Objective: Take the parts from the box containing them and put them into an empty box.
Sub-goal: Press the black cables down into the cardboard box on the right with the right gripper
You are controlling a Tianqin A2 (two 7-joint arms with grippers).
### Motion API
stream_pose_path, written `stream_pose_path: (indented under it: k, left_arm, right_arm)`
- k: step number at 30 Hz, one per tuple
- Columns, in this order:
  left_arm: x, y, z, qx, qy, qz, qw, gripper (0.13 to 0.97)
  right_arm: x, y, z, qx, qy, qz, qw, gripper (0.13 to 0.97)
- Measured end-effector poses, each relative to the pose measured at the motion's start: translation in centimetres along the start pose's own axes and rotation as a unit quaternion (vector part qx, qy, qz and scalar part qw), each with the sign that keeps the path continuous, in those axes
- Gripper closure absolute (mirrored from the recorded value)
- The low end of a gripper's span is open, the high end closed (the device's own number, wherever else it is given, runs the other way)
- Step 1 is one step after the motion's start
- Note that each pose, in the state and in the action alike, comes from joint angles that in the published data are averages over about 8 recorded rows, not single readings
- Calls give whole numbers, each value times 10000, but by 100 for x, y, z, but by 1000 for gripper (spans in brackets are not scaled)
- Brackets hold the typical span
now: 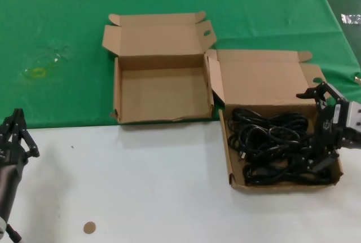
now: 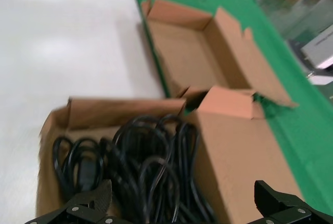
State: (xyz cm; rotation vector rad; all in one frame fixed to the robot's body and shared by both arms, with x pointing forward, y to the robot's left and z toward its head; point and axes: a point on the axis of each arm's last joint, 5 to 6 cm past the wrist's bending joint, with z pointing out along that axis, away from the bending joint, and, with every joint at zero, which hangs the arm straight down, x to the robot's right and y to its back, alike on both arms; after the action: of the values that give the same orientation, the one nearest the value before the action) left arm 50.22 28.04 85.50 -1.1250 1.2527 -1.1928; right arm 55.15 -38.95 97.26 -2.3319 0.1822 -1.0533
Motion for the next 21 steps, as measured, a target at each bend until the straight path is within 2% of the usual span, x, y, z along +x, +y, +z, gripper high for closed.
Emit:
stream_pose_path:
  k: [10,21]
  left_arm:
    - [0,0,0,0,0,-2,10000,945]
    - [0,0,0,0,0,-1,10000,945]
  right_arm:
    - [94,56,161,-316,-391,-241,9984,130]
    - [116,44,366,-446,-677,-358,9961,195]
